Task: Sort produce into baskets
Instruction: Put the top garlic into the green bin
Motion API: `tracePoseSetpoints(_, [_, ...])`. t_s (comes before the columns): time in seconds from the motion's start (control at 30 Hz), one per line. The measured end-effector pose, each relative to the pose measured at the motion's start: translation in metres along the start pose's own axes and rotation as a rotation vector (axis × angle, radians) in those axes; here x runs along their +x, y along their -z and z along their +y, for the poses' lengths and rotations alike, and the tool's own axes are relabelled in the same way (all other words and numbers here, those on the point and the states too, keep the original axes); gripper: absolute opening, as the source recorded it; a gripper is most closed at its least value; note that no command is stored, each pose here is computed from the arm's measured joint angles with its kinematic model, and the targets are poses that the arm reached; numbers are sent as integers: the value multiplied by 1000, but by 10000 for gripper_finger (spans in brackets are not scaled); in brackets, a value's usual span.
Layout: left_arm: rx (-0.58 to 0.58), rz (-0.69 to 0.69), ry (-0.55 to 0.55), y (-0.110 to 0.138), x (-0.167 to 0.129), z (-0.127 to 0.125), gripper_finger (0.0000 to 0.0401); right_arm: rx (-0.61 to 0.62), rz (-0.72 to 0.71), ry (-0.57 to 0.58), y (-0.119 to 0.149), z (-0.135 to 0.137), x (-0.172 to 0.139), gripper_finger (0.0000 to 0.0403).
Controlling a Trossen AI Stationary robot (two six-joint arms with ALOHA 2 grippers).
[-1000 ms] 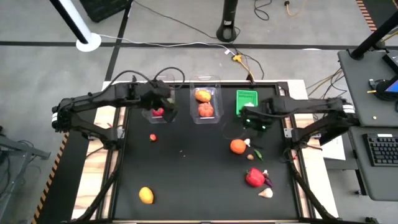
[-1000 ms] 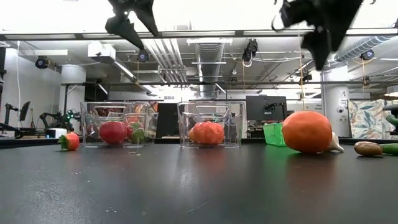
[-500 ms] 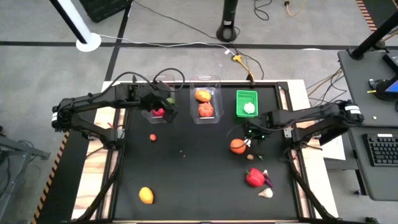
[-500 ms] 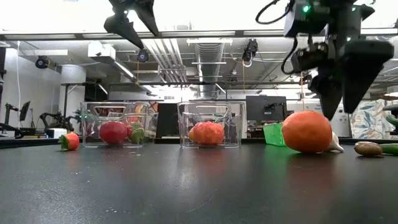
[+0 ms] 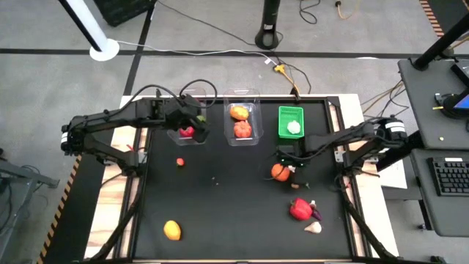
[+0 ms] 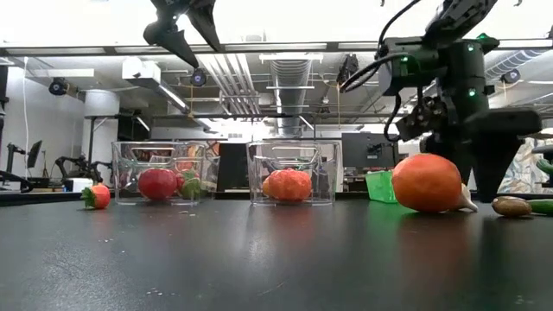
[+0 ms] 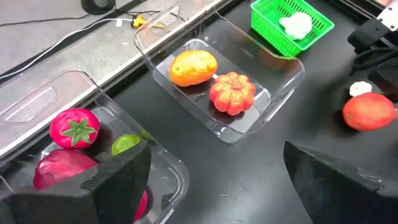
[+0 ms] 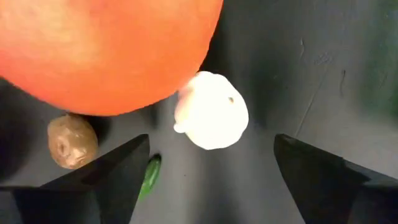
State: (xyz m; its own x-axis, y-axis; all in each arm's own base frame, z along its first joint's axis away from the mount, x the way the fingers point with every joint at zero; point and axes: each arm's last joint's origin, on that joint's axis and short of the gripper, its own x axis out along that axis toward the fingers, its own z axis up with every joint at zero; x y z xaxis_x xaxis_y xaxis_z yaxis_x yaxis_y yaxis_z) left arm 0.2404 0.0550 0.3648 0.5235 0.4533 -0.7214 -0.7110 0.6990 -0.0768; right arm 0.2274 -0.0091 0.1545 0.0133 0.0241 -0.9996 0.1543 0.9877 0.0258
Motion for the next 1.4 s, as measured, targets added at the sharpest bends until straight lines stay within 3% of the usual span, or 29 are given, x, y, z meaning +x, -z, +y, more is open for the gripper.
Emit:
tracePoseSetpoints(0.4, [1,1,0,0,0,0,346,-28,-66,-1,-5,-1,-1,250])
tracePoseSetpoints(0.83, [4,-1,-3,0,0,0,346,-12,-59,-4,-4,-1,1,96])
tracePoseSetpoints(1.1, [4,-1,-3,0,0,0,346,58,20,66,4,-7,-7,98])
tracePoseSetpoints(1.27, [4,0,-2,0,0,0,346,109,20,150,6,-14,-40,98])
tracePoseSetpoints(1.4, [1,7,8,0,0,0,346,178,-90,226,-1,-27,-79,99])
